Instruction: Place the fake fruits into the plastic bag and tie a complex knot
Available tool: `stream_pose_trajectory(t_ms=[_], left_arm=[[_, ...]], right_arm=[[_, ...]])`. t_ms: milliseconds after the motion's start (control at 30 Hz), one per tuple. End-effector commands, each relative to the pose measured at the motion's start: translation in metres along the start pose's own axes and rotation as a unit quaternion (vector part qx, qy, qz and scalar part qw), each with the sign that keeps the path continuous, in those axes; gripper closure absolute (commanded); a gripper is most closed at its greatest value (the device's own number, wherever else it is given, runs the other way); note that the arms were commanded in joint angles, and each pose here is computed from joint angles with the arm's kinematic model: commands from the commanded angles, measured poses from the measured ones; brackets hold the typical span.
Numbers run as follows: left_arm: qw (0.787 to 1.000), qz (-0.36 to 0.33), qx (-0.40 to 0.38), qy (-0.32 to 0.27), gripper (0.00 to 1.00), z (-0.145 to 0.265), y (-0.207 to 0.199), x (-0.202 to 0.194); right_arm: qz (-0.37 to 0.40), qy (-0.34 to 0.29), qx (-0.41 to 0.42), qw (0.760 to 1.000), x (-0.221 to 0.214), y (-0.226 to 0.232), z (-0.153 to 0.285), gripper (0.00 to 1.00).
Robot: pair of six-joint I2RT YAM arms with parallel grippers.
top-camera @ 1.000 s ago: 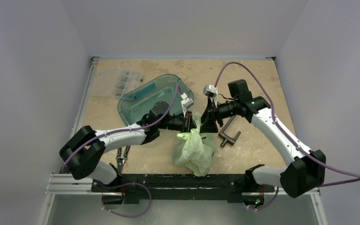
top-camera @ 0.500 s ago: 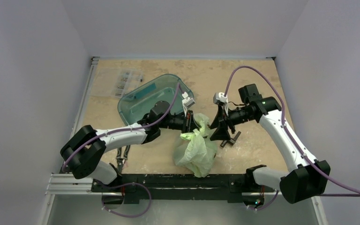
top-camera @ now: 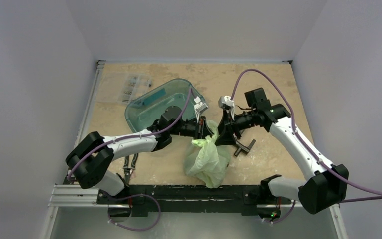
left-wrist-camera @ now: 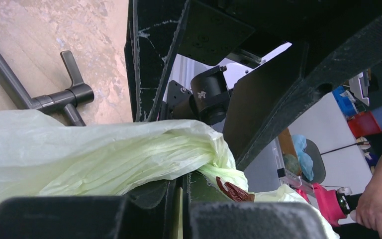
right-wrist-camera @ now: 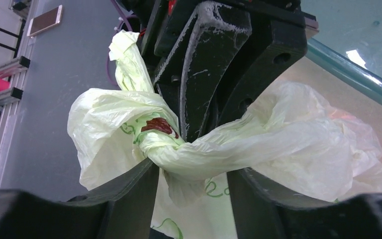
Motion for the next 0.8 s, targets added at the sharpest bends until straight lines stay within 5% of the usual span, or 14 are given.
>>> stream_pose_trajectory(t_ms=[0, 300, 567, 767], left_arm=[[0.999, -0.041, -0.028, -0.022, 1.00, -0.005, -0.012, 0.018], [0.999, -0.045, -0.014, -0.022, 1.00, 0.006, -0.010, 0.013], [0.998, -0.049, 0.023, -0.028, 0.60, 0.039, 0.000, 0.015], [0.990, -0.111, 0.083, -0.001, 0.51, 0.086, 0.004, 0.018]], right_arm=[[0.012, -0.026, 0.005, 1.000, 0.012, -0.001, -0.006, 0.53], [0.035, 0.006, 0.012, 0.999, 0.005, 0.007, 0.001, 1.00], [0.043, 0.014, -0.005, 0.999, 0.008, 0.007, 0.005, 1.00], [0.039, 0.014, -0.012, 0.999, 0.006, 0.005, 0.005, 1.00]])
Point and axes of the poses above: each gripper's point midway between its finger pads, its own z axis back along the fingers, its own y axis along the line the jaws close on, x = y × z, the point moved 7 cm from there along z, back along the fingers
